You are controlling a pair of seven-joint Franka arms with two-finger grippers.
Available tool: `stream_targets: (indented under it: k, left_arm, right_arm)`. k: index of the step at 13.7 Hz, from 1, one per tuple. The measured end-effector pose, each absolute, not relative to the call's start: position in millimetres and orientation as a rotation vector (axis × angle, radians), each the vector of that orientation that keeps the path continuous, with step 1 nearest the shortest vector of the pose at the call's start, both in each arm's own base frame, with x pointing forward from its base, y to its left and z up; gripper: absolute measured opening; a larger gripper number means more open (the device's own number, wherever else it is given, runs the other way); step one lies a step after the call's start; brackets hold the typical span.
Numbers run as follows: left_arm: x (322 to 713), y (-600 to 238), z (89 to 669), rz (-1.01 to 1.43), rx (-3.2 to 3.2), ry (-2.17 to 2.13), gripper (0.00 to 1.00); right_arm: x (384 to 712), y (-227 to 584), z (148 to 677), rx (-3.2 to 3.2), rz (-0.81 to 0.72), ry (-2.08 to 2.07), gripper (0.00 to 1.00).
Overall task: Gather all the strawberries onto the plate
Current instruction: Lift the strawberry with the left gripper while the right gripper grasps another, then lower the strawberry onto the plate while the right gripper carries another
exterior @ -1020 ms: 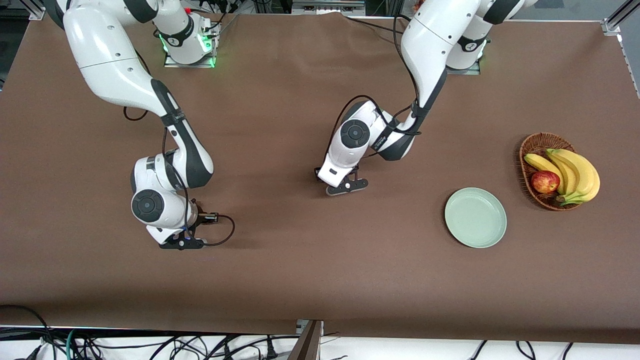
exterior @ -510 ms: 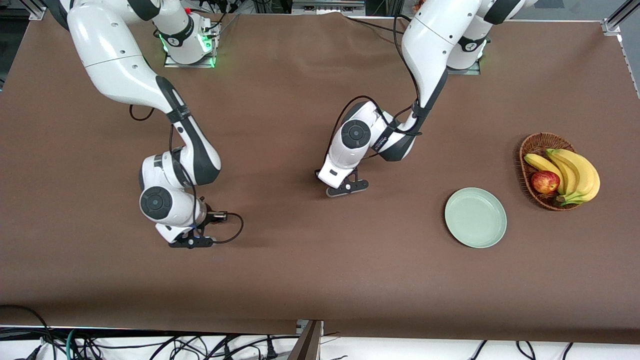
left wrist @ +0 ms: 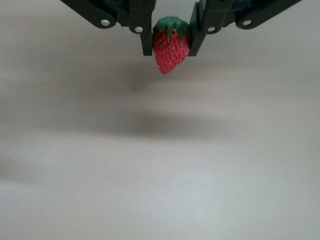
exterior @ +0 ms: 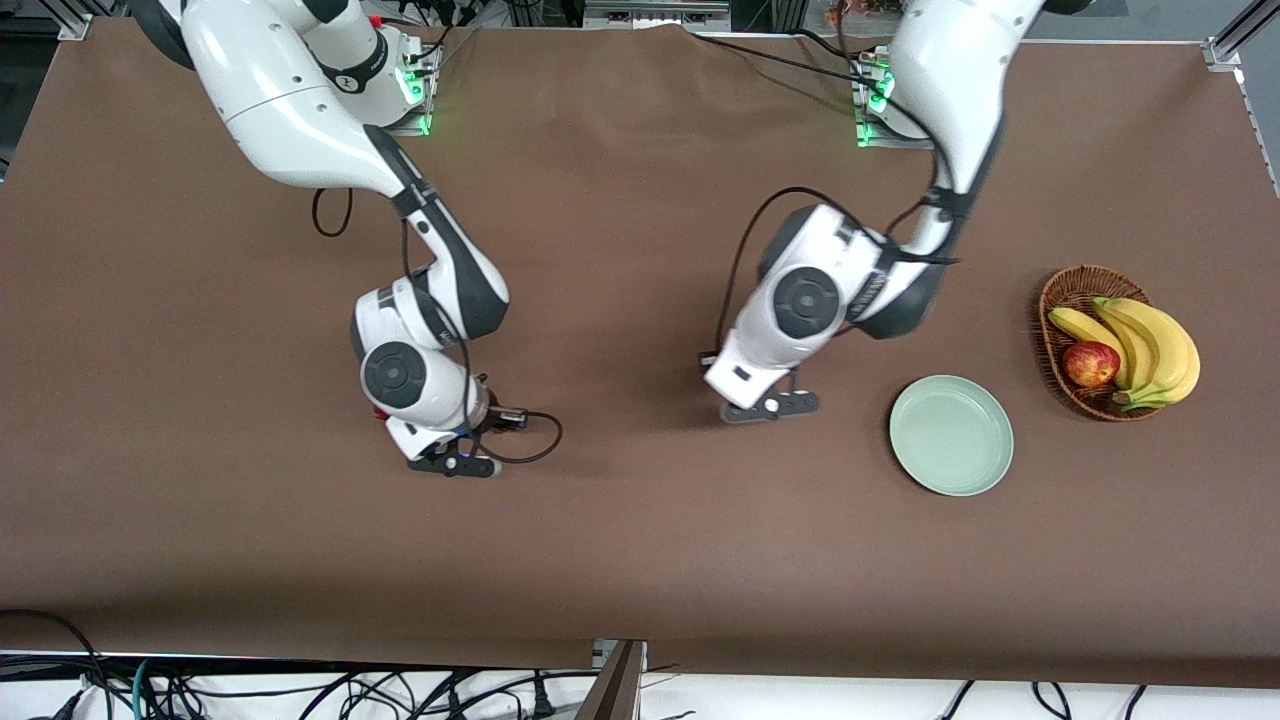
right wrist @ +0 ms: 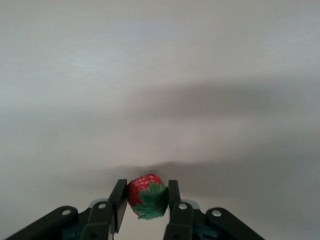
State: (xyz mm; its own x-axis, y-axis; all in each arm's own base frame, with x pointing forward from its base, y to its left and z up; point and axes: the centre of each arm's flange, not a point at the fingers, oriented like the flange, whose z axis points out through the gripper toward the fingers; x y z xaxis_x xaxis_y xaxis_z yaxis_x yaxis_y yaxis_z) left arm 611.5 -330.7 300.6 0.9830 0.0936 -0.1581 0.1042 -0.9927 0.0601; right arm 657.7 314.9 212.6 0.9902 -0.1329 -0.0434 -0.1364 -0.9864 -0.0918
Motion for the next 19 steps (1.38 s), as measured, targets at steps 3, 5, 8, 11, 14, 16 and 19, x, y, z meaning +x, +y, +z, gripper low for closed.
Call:
stream_targets:
  k: [3, 5, 8, 11, 14, 16, 19]
  left_arm:
    - [626, -272, 315, -0.327, 3.055, -0.128, 0.32]
    - [638, -234, 314, -0.35, 3.023, -0.306, 0.32]
    - [653, -177, 307, -0.346, 2.942, -0.599, 0.32]
    - [662, -124, 276, -0.357, 2.83, -0.885, 0.32]
    - [673, -78, 240, -0.298, 2.739, -1.071, 0.32]
    - [677, -62, 225, -0.267, 2.71, -1.145, 0.32]
    - [678, -55, 219, -0.277, 2.712, -1.202, 0.32]
  right_arm:
    - [627, 396, 221, -2.956, -0.067, 0.323, 0.38]
    - [601, 442, 221, -2.901, -0.105, 0.387, 0.38]
    - [562, 501, 204, -2.799, -0.147, 0.479, 0.38]
    - [537, 533, 190, -2.74, -0.157, 0.514, 0.38]
    - [526, 548, 188, -2.732, -0.146, 0.52, 0.38]
    - [524, 551, 187, -2.733, -0.145, 0.516, 0.48]
    - [535, 548, 197, -2.719, -0.173, 0.524, 0.8]
